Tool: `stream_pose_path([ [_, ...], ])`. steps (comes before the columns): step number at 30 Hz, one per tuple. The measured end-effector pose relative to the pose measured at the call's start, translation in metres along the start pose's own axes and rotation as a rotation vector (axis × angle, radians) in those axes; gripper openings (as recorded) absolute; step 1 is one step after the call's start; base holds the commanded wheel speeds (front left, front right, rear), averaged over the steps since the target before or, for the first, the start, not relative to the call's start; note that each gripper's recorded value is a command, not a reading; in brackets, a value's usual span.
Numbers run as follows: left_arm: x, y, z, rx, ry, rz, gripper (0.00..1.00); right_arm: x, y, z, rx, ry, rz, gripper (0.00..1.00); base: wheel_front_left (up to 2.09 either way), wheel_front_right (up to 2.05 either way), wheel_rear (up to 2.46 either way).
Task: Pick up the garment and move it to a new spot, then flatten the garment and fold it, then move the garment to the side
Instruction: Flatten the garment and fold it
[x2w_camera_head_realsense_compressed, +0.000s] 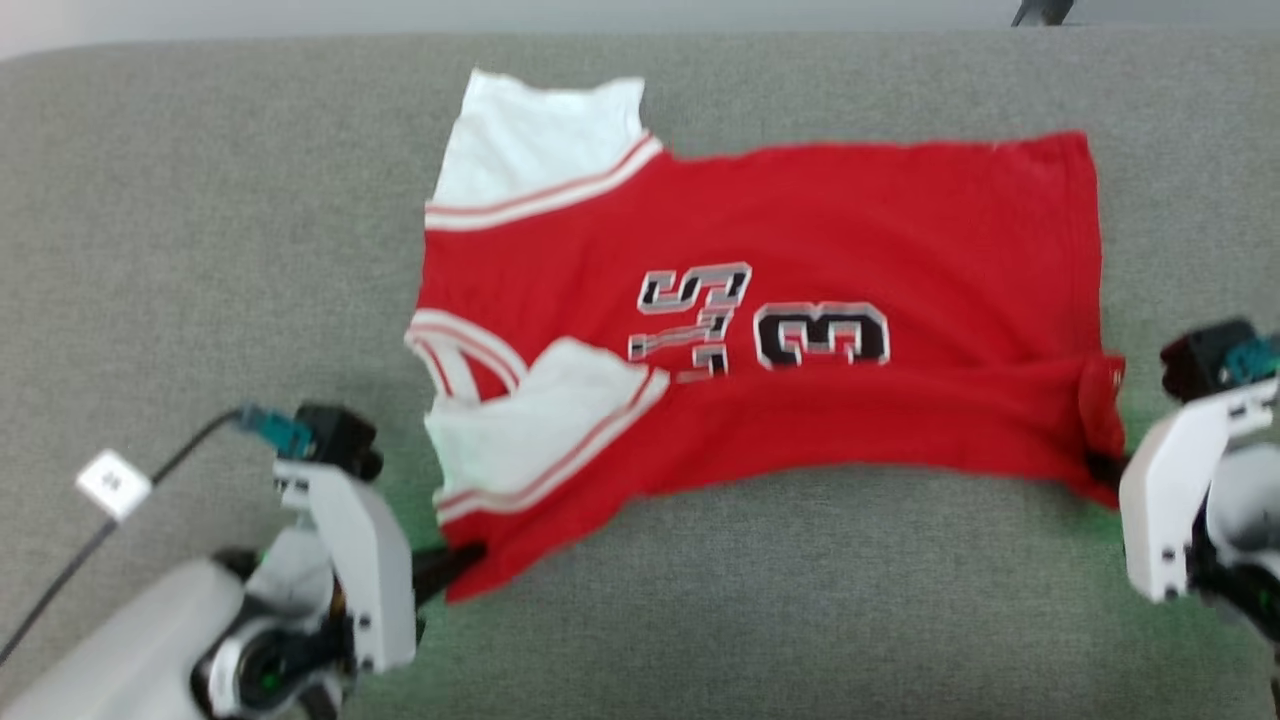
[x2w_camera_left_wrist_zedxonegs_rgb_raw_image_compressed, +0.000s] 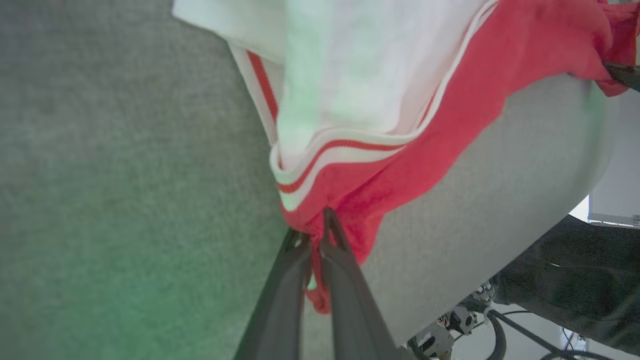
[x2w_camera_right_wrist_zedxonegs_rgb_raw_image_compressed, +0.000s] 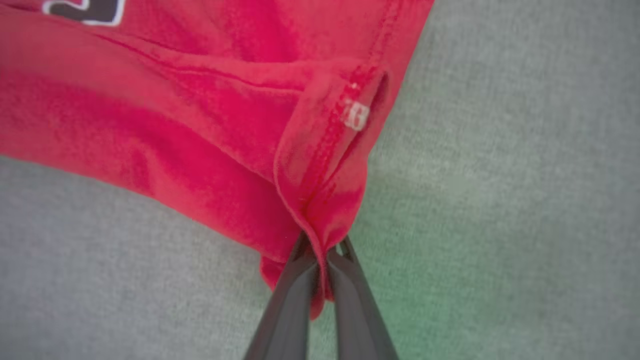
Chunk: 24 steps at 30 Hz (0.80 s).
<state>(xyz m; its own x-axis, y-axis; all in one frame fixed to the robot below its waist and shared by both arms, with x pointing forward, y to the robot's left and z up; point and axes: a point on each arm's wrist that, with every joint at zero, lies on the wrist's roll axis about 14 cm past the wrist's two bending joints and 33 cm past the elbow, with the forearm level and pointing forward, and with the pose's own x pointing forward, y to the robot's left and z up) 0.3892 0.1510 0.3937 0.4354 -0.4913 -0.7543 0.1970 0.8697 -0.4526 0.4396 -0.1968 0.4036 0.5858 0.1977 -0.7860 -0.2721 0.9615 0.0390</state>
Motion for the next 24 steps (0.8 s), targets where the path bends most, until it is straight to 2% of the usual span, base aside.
stream_pose_path([
  [9,-0.021,-0.011,-0.025,-0.008,-0.003,-0.005,0.0,-0.027,0.004,-0.032,0.04,0.015,0.002,0.0,0.0,0.0,0.0],
  [10,-0.023,-0.012,-0.024,-0.012,-0.013,-0.003,0.19,-0.029,0.004,-0.032,0.046,0.008,0.0,0.36,0.0,0.0,0.0],
  [11,-0.024,-0.012,-0.024,-0.015,-0.024,0.001,0.84,-0.03,0.006,-0.032,0.047,-0.002,0.0,0.87,0.0,0.0,0.0],
  [12,-0.026,-0.012,-0.023,-0.014,-0.037,0.005,1.0,-0.033,0.007,-0.028,0.056,-0.03,0.003,1.0,0.0,0.0,0.0],
  [18,-0.047,-0.004,0.007,-0.007,-0.202,0.053,1.0,-0.057,0.008,0.014,0.1,-0.293,-0.029,1.0,0.0,0.0,0.0],
  [24,-0.086,0.011,0.092,0.022,-0.601,0.157,1.0,-0.088,0.017,0.055,0.107,-0.577,-0.05,1.0,0.0,0.0,0.0],
])
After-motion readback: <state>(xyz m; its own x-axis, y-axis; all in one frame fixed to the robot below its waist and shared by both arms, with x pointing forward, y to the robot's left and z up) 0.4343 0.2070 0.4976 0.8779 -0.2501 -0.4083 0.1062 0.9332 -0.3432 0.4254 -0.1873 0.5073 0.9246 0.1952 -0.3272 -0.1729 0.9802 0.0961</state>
